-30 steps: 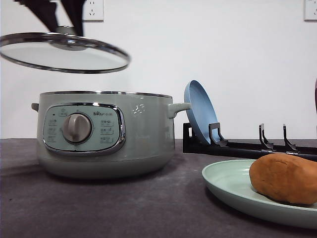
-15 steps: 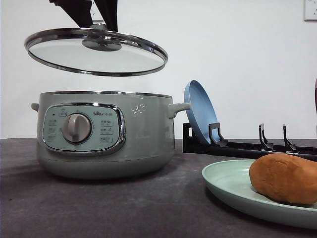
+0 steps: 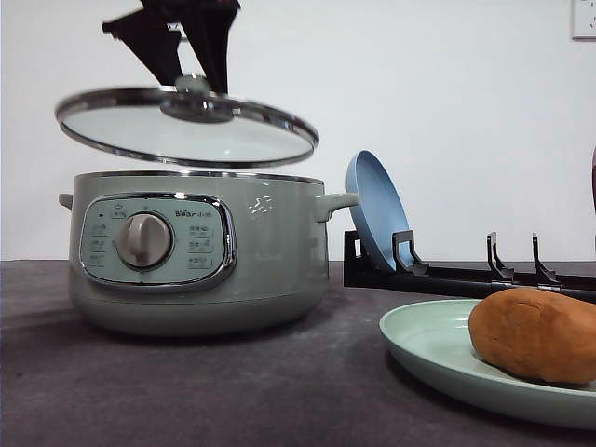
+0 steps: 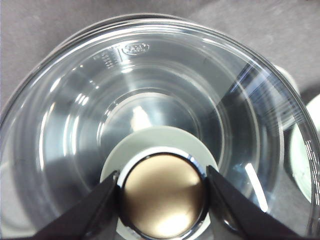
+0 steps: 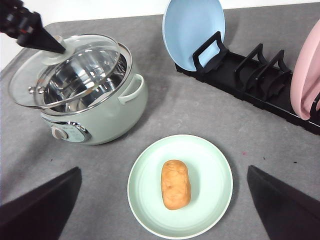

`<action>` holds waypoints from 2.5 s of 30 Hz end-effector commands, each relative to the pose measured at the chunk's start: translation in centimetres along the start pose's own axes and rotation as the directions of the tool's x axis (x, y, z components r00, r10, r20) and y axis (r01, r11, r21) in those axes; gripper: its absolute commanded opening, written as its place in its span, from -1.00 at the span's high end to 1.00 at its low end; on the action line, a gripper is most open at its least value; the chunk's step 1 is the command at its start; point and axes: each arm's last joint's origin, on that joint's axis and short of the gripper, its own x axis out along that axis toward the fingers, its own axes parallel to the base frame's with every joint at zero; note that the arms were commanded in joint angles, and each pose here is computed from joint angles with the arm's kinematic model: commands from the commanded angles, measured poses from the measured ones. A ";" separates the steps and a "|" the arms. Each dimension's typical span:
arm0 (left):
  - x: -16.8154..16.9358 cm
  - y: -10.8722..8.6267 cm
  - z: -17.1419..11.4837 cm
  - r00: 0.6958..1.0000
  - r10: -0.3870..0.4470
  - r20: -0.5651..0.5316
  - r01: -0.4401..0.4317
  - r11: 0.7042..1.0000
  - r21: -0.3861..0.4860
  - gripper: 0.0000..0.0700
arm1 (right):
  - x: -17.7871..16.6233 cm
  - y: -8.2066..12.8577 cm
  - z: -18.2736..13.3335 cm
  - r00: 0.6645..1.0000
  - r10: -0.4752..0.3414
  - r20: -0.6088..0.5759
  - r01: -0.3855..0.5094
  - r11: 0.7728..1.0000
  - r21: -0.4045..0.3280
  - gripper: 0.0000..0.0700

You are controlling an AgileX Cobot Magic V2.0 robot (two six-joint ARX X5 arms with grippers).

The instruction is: Transfer potato from steamer to green plate

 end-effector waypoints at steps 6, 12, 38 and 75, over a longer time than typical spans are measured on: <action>0.8 -0.2 0.8 1.000 -0.005 0.016 0.004 1.000 0.012 1.00 | -0.4 0.1 0.3 1.000 0.009 0.024 -0.009 1.000 -0.019 -1.00; 2.1 -0.1 1.0 1.000 -0.005 -0.012 0.005 1.000 0.011 1.00 | -0.4 0.1 0.3 1.000 0.008 0.025 -0.007 1.000 -0.018 -1.00; 3.5 0.0 1.7 1.000 -0.004 0.010 0.003 0.998 0.067 1.00 | -0.4 0.1 0.3 1.000 0.007 0.025 -0.006 1.000 -0.019 -1.00; 5.3 1.4 1.4 0.996 -0.053 -0.073 0.053 0.999 -0.006 -0.84 | -0.4 0.0 0.4 0.999 -0.036 0.040 0.037 0.999 -0.033 -1.00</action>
